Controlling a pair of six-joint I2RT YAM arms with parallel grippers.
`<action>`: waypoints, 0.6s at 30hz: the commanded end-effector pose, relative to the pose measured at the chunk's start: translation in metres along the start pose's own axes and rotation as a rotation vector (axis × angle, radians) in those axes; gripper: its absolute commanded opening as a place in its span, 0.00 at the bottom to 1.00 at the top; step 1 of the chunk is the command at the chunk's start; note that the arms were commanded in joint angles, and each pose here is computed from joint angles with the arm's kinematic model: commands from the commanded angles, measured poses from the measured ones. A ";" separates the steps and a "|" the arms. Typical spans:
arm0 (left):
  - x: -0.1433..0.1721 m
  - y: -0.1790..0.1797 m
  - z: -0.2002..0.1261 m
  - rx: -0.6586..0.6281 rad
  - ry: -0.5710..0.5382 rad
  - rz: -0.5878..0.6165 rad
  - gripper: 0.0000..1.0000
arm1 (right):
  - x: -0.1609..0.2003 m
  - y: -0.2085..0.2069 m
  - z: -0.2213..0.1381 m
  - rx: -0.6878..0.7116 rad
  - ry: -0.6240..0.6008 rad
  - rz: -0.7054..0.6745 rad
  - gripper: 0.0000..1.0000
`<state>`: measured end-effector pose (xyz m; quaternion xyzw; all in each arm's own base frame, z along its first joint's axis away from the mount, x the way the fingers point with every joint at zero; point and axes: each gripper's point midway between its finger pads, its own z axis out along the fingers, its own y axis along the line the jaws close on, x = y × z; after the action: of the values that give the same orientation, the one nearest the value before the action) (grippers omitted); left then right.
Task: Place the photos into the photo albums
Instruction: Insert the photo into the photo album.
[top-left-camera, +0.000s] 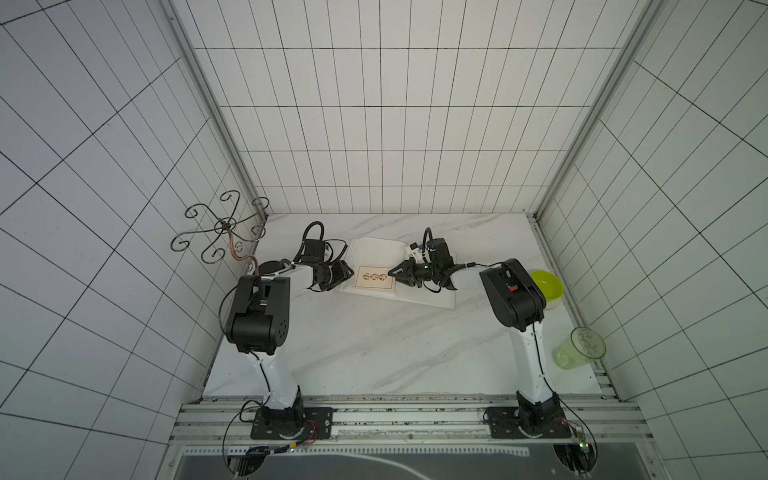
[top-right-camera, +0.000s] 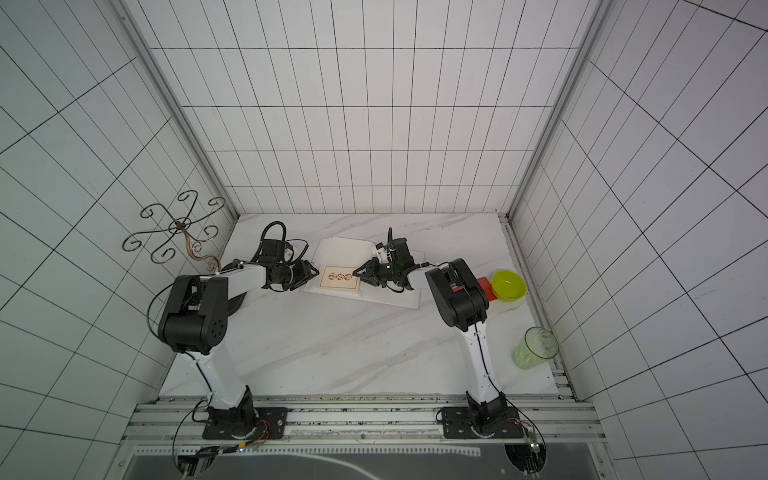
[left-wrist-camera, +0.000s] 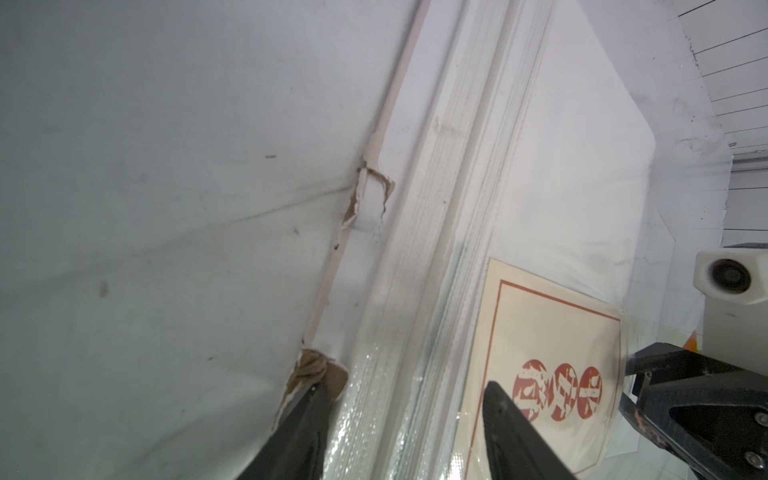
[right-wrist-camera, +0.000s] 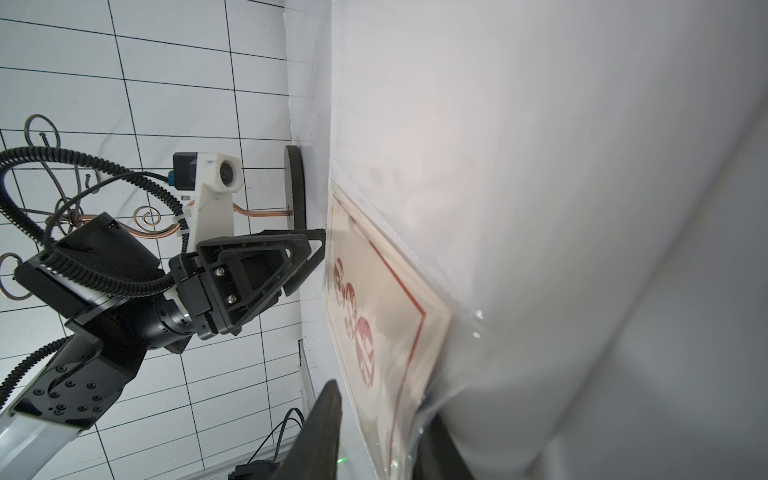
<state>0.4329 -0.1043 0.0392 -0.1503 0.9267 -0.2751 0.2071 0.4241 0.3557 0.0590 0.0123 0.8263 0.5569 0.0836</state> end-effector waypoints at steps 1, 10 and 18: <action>0.016 0.011 0.003 -0.036 0.041 -0.025 0.60 | -0.008 0.014 -0.016 0.055 -0.033 -0.068 0.32; 0.000 0.002 -0.018 -0.056 -0.041 0.015 0.60 | -0.005 -0.005 -0.084 0.331 -0.107 -0.148 0.42; -0.003 -0.001 -0.026 -0.056 -0.065 0.027 0.60 | 0.006 -0.026 -0.126 0.469 -0.134 -0.134 0.43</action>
<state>0.4257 -0.0943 0.0518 -0.1566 0.9294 -0.2484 0.2234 0.4239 0.2562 0.1154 0.0017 0.8942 0.3982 0.2043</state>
